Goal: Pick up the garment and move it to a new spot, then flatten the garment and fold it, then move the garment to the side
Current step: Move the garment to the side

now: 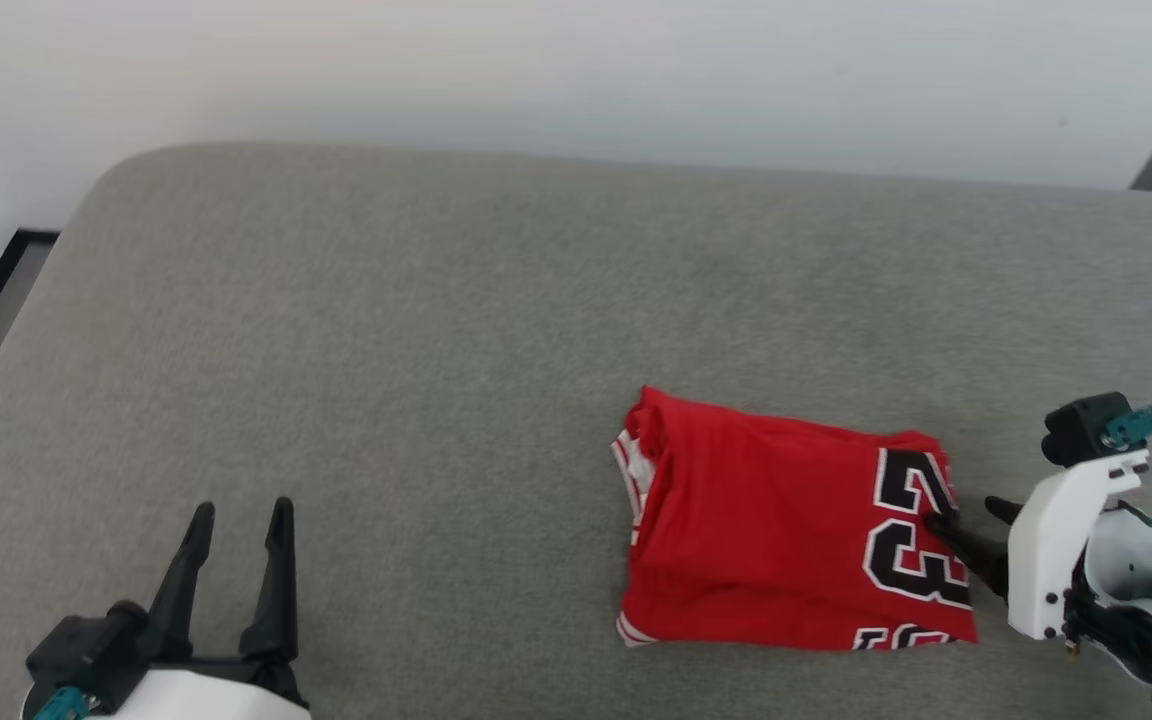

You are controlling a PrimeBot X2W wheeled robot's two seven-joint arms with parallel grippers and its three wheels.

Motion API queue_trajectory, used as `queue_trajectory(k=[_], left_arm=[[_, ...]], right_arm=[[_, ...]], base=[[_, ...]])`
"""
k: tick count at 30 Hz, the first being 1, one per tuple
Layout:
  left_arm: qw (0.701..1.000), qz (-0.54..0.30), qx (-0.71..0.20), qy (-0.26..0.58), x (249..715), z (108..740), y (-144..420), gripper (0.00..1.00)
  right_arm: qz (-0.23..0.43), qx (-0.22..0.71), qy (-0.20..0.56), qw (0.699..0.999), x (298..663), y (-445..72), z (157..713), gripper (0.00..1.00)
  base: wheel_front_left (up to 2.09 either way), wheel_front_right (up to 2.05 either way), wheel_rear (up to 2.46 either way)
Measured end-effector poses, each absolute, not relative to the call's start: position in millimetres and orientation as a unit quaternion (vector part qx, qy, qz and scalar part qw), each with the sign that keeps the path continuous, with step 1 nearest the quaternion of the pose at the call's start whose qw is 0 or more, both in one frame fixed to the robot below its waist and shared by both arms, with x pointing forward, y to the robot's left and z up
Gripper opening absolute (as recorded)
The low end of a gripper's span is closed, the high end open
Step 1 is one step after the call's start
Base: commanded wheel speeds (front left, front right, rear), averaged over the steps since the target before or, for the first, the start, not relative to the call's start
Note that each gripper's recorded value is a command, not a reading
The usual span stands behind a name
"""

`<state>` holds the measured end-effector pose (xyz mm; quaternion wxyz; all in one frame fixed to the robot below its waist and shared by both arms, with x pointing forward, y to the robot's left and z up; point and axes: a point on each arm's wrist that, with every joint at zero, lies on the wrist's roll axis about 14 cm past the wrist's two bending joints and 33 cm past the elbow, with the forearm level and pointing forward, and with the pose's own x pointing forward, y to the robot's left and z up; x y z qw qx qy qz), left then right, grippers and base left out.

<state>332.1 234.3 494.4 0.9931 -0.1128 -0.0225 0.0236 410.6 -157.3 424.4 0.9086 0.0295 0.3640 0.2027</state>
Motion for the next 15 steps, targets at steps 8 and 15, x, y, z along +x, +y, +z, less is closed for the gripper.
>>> queue_trajectory(k=[8, 15], left_arm=[[0.992, 0.043, -0.116, -0.007, 339, 484, 242, 1.00], [0.992, 0.050, -0.118, -0.001, 348, 480, 245, 1.00]], right_arm=[[0.227, 0.005, 0.482, 0.846, 409, -138, 381, 1.00], [0.240, -0.016, 0.534, 0.810, 412, -126, 362, 0.24]], base=[[0.00, 0.00, 0.00], [0.00, 0.00, 0.00]])
